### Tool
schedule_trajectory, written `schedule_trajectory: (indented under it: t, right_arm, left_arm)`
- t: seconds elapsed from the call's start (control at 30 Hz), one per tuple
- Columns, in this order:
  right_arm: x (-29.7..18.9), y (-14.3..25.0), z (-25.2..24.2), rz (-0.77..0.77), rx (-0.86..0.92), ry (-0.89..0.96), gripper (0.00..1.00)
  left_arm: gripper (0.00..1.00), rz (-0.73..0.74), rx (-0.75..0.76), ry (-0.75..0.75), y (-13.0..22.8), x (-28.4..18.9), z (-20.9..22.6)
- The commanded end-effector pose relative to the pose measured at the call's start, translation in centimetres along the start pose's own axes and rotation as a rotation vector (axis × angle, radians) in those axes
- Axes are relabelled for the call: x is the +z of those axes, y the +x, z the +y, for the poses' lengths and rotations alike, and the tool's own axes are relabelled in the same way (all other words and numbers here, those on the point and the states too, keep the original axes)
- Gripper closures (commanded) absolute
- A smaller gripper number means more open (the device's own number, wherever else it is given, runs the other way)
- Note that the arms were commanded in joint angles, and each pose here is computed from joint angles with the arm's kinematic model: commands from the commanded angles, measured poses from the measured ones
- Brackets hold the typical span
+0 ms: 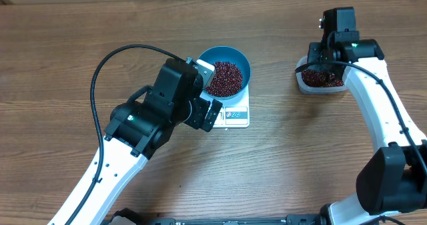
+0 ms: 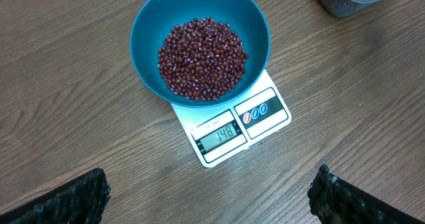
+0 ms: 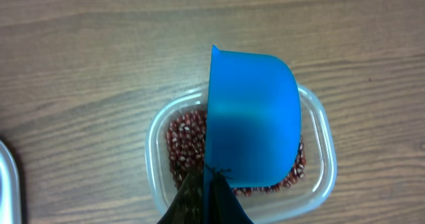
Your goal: Scoop item into bowl and weigh 150g on scale
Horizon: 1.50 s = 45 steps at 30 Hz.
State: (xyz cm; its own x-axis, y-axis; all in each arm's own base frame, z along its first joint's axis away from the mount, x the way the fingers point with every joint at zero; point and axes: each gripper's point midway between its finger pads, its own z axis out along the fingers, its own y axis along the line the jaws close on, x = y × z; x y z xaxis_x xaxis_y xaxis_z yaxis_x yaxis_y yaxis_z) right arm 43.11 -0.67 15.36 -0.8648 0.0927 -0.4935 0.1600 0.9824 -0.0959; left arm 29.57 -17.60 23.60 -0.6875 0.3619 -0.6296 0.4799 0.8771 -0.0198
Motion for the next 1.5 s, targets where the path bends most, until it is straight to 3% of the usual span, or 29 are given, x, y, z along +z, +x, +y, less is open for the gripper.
schedule_trajectory:
  t: [0.0,0.9,1.13,1.47]
  right_arm:
    - [1.1,1.1,-0.2,0.047,-0.002,0.014,0.96]
    - [2.7,3.3,-0.2,0.144,-0.024,0.026,0.96]
    - [2.4,3.8,2.9,0.174,-0.011,-0.157,0.96]
    - [2.4,4.1,2.6,0.185,-0.016,-0.15,0.96]
  left_arm:
    - [0.01,-0.028,0.008,0.005,-0.7,-0.7,0.0]
    - [0.0,-0.028,0.008,0.005,-0.7,-0.7,0.0]
    - [0.01,-0.028,0.008,0.005,-0.7,-0.7,0.0]
    - [0.01,-0.028,0.008,0.005,-0.7,-0.7,0.0]
